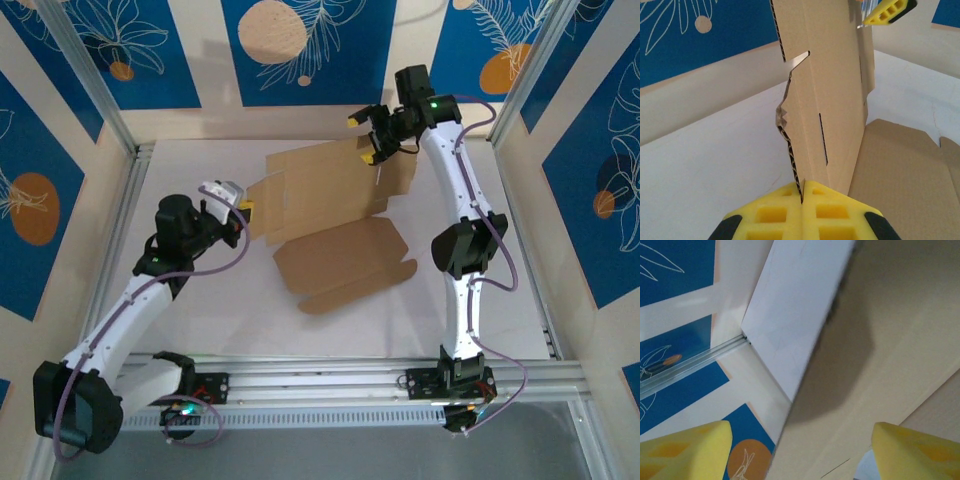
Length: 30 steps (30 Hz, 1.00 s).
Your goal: Fold the paper box
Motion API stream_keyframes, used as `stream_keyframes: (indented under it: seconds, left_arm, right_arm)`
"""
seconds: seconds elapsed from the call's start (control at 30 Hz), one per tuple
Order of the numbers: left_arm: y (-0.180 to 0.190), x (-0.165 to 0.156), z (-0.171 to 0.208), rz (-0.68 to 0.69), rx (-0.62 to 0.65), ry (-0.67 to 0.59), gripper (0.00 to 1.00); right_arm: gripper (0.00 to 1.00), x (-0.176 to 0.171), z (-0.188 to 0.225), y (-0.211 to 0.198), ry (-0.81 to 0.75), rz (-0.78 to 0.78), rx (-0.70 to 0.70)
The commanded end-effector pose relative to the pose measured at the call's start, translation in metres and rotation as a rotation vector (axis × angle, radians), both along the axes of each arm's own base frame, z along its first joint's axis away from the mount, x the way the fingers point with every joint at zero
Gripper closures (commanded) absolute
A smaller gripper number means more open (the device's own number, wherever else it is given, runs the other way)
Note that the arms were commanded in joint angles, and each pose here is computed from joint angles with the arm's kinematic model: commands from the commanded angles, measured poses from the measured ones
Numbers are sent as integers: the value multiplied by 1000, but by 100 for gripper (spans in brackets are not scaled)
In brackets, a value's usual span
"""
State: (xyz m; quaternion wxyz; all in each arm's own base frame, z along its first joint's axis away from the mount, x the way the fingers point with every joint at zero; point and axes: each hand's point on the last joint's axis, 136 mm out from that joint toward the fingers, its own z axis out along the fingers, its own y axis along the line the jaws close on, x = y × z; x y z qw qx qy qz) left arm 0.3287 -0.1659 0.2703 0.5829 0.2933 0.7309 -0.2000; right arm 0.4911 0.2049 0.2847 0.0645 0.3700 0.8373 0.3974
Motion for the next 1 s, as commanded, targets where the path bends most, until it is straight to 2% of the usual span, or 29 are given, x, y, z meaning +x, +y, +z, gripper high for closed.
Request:
stream_keyframes:
  seconds: [0.0,0.13,0.27,0.47,0.6,0.73,0.77,0.97]
  left_arm:
    - [-7,-7,9,-51,19,-83,100]
    - [-5,-7,9,-43,24,-95,100]
    - [-7,-6,6,-49,14,-89,100]
    - [-7,-5,2,-40,0,-72,100]
    - [-3,-2,-1,-9,-1,-61,100]
    - [10,5,2,85,-15,-50,59]
    - [14,5,5,113,-25,-50,53]
    - [19,-3,27,148,-113,-17,44]
  right_arm:
    - [29,0,-8,19,28,46,77]
    - [41,-1,-10,29,-10,96,88]
    - [63,-4,-9,31,-83,115,76]
    - [90,-8,-21,34,-177,157,84]
    - [95,-12,-31,39,-216,189,127]
    - [94,-14,-35,40,-270,169,174]
    - [94,-13,-34,40,-283,165,178]
    - [94,-10,-36,39,-343,104,208]
